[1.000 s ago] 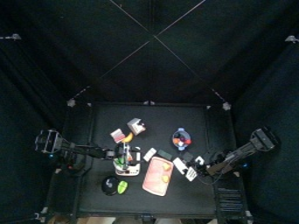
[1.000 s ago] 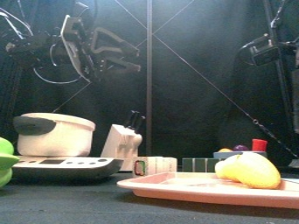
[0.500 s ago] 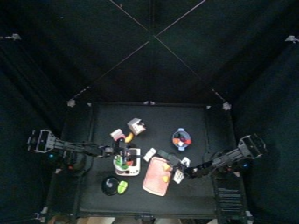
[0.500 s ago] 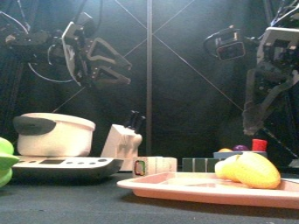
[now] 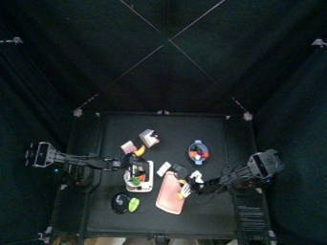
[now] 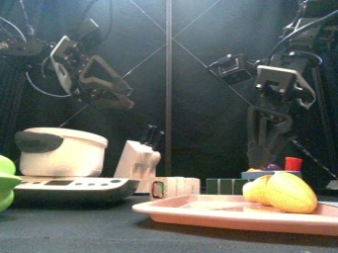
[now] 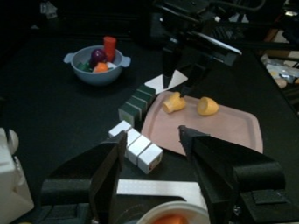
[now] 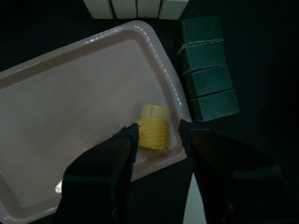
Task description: Place corn bottom into pot
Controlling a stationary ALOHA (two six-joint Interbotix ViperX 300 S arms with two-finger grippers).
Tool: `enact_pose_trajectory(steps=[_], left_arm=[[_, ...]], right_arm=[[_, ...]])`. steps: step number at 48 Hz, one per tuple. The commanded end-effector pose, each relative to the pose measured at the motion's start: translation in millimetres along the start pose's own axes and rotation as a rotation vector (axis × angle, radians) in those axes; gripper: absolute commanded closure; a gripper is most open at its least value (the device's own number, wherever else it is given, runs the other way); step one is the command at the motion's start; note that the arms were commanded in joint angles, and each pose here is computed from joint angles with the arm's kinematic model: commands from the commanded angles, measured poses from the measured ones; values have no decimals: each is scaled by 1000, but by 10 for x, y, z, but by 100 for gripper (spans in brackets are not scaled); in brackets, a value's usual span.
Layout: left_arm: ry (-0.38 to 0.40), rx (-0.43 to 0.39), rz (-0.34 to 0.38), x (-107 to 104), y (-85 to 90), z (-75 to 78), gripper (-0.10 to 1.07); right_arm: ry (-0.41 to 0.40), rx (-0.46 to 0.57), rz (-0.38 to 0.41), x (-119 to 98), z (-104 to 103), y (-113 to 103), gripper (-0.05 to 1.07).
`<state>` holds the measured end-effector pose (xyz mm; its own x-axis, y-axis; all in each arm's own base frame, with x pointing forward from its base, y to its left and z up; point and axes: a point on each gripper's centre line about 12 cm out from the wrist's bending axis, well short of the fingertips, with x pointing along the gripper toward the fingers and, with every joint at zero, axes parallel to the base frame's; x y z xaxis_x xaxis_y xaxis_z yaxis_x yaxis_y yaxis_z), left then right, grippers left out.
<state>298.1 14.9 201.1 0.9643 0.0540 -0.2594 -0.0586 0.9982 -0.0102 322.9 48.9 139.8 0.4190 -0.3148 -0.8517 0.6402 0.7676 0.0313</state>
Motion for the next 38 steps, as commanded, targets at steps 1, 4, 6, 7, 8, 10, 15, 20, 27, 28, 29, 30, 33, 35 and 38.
enact_pose_trajectory(steps=[1, 4, 6, 7, 8, 10, 15, 20, 27, 28, 29, 30, 33, 35, 38], left_arm=[[-28, 3, -5, 0, -12, 75, 10], [-40, 0, -4, 1, -11, 94, 10], [-46, 0, -4, -1, -11, 97, 10], [-48, 0, -4, -3, -11, 95, 10], [-49, 0, -4, -5, -11, 92, 10], [-49, 1, -5, -7, -15, 88, 10], [-51, -1, -4, -11, -10, 82, 10], [-51, -2, -4, -11, -14, 82, 10], [-51, -2, -4, -11, -14, 82, 10], [-51, -2, -4, -11, -14, 82, 10], [-51, -4, -5, -11, -14, 82, 10], [-51, -4, -5, -11, -14, 82, 10], [-51, -4, -5, -11, -14, 82, 10], [-51, -4, -5, -11, -14, 82, 10], [-51, -4, -5, -11, -14, 82, 10]], right_arm=[[-9, 38, 17, -37, 108, 38, 23], [-7, 41, 18, -28, 114, 48, 23], [-6, 43, 19, -16, 115, 54, 23], [-5, 44, 22, -11, 117, 66, 23], [-4, 44, 26, -5, 116, 75, 23], [2, 45, 31, 6, 102, 88, 23], [22, 54, 36, 50, 57, 102, 23], [48, 57, 16, 129, -6, 89, 23], [62, 45, -3, 200, -54, 82, 23], [65, 44, -7, 213, -62, 81, 23], [65, 43, -7, 216, -60, 85, 23], [66, 42, -8, 220, -63, 84, 23], [67, 41, -11, 235, -67, 82, 23], [69, 41, -14, 243, -70, 74, 24], [70, 39, -14, 249, -77, 71, 24]])
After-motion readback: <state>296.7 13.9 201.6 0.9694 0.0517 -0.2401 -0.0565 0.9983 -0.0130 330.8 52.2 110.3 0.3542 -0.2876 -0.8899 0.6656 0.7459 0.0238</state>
